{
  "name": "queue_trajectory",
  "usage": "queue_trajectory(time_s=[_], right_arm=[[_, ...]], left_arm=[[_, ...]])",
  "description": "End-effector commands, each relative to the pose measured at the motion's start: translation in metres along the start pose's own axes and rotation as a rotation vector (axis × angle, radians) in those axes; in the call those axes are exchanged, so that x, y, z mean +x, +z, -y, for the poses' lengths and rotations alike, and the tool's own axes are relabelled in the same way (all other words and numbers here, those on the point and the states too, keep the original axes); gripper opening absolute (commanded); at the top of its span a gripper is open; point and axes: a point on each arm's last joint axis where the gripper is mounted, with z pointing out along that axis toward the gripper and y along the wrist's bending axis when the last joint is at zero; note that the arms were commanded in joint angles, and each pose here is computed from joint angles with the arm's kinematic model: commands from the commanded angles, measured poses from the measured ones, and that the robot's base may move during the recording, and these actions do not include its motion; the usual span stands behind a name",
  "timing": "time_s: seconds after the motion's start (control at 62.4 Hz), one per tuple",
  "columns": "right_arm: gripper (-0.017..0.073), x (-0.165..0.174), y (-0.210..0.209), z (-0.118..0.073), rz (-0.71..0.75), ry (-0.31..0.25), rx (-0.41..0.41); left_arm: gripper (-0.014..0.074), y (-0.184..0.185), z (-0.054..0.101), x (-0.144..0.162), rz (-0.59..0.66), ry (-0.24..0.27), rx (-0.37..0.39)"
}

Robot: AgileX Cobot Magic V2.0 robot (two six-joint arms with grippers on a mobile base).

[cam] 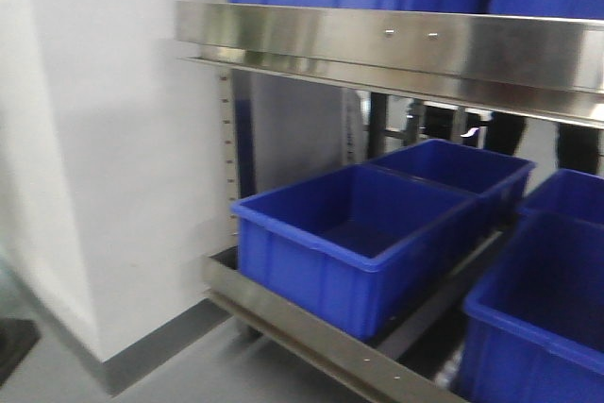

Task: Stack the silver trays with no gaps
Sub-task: 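Drive up to the rack with blue bins and stop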

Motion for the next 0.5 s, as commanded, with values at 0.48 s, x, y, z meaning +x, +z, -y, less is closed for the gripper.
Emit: queue_trajectory(time_s=[0.48], right_arm=[[0.0058, 0.0067, -0.0226, -0.0021, -0.022, -0.007, -0.042]], left_arm=[[-0.0048, -0.0269, 0.0137, -0.0003, 0.072, 0.018, 0.126]])
